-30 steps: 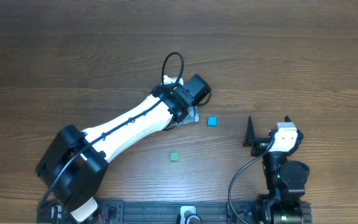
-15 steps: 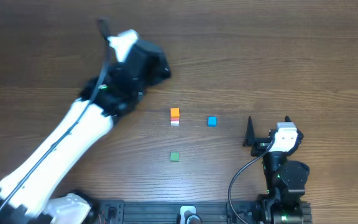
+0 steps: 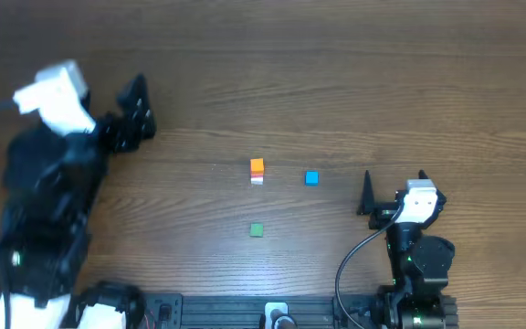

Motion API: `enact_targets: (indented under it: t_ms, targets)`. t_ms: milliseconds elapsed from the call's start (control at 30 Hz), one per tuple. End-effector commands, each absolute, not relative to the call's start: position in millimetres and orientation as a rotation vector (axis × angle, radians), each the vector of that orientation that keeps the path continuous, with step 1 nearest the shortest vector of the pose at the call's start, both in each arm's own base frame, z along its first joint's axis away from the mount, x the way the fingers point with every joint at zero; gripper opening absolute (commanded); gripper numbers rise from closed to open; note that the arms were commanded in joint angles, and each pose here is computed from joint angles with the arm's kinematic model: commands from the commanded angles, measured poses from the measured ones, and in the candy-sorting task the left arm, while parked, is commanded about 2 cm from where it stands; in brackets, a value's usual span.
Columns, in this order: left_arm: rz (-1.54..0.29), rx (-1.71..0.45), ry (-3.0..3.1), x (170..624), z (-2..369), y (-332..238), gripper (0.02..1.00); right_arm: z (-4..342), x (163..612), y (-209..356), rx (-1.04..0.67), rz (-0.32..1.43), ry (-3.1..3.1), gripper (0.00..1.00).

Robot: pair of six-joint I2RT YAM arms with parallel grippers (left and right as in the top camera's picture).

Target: Stack Cubes

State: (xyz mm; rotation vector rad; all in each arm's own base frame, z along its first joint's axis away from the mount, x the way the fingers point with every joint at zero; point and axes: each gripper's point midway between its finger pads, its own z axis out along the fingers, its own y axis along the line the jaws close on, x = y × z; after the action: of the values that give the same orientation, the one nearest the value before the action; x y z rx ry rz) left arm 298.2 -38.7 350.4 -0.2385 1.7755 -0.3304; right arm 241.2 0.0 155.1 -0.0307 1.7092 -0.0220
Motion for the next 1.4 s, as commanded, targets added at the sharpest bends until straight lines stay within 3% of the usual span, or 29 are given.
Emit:
enact_targets:
  t_ms: [33, 233, 533, 733, 800, 1400]
  targets:
    - [-0.340, -0.125, 1.750, 263, 309, -36, 0.952, 153, 241, 1, -0.039, -0.020, 1.710, 0.993]
    - [-0.333, -0.052, 1.657, 240, 261, -34, 0.939, 153, 241, 1, -0.039, -0.020, 1.710, 0.993]
    - [-0.320, -0.026, 1.635, 243, 178, -35, 0.936, 153, 241, 1, -0.039, -0.020, 1.710, 0.991]
    - [-0.297, -0.045, 1.629, 244, 163, -28, 0.947, 153, 241, 1, -0.039, -0.020, 1.710, 0.993]
    - [-0.289, -0.055, 1.635, 244, 161, -26, 1.000, 153, 241, 1, -0.039, -0.020, 1.710, 0.991]
    - [-0.260, -0.084, 1.635, 245, 160, -19, 1.000, 153, 241, 1, -0.039, -0.020, 1.710, 0.993]
